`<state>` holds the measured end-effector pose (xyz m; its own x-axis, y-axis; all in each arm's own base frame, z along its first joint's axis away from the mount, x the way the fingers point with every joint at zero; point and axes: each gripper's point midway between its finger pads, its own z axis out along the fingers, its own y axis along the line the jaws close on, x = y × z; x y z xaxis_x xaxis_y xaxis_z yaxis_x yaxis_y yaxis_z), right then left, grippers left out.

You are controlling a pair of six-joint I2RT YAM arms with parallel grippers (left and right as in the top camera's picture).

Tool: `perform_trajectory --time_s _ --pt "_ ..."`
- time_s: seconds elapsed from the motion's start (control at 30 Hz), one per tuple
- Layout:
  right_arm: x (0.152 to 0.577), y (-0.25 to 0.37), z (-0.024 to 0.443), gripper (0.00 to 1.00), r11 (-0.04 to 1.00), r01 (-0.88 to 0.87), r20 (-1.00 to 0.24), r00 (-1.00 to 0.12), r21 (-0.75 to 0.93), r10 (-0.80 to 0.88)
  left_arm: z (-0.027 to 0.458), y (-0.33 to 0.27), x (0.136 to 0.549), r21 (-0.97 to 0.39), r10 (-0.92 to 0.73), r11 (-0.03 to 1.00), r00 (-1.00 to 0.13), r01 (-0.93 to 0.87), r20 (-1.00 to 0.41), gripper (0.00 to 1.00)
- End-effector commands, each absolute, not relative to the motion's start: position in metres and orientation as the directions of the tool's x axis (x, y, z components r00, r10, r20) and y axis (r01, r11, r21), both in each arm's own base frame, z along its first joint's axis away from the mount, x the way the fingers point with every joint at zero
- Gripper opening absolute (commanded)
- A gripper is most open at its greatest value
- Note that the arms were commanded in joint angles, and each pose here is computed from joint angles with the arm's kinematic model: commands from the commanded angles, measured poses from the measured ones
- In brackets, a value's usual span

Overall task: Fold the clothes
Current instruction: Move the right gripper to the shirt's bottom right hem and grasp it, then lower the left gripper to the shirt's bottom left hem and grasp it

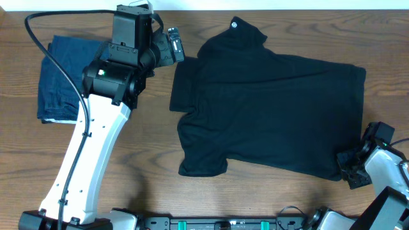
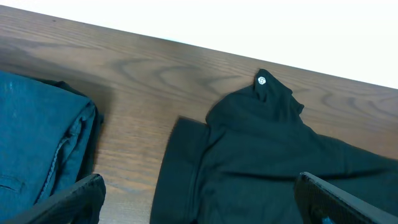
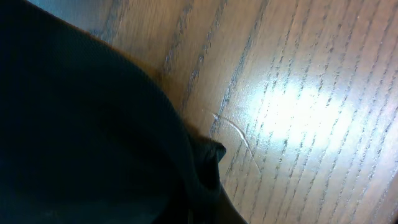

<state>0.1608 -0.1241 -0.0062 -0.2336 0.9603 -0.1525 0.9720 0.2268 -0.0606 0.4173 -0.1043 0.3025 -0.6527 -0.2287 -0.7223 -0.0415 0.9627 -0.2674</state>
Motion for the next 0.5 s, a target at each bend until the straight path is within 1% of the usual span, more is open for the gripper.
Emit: perform_trajectory --time_s 0.0,0.07,0.13,0.2,0.3,0.47 --pt "0.142 -0.118 -0.017 0.02 0.217 0.969 -0.122 -0.231 -0.116 0.965 0.305 -0.101 0.417 -0.260 -0.225 0.965 -0.647 -0.044 -0.728 0.98" --pt "0.142 -0.118 -0.017 0.03 0.217 0.969 -0.122 -0.231 -0.115 0.965 0.300 -0.103 0.413 -0.263 -0.220 0.964 -0.669 -0.037 -0.710 0.98" --pt "0.143 -0.119 -0.017 0.03 0.217 0.970 -0.125 -0.230 -0.112 0.965 0.285 -0.102 0.399 -0.246 -0.204 0.968 -0.727 -0.049 -0.656 0.98" --pt "0.144 -0.119 -0.017 0.01 0.217 0.970 -0.127 -0.230 -0.109 0.965 0.267 -0.096 0.379 -0.209 -0.186 0.975 -0.794 -0.075 -0.579 0.98" --pt "0.144 -0.119 -0.017 0.02 0.217 0.970 -0.129 -0.230 -0.108 0.965 0.243 -0.088 0.353 -0.165 -0.176 0.980 -0.865 -0.110 -0.470 0.98" --pt "0.145 -0.120 -0.017 0.04 0.217 0.970 -0.129 -0.229 -0.107 0.965 0.207 -0.077 0.300 -0.100 -0.257 0.966 -0.934 -0.240 -0.246 0.98"
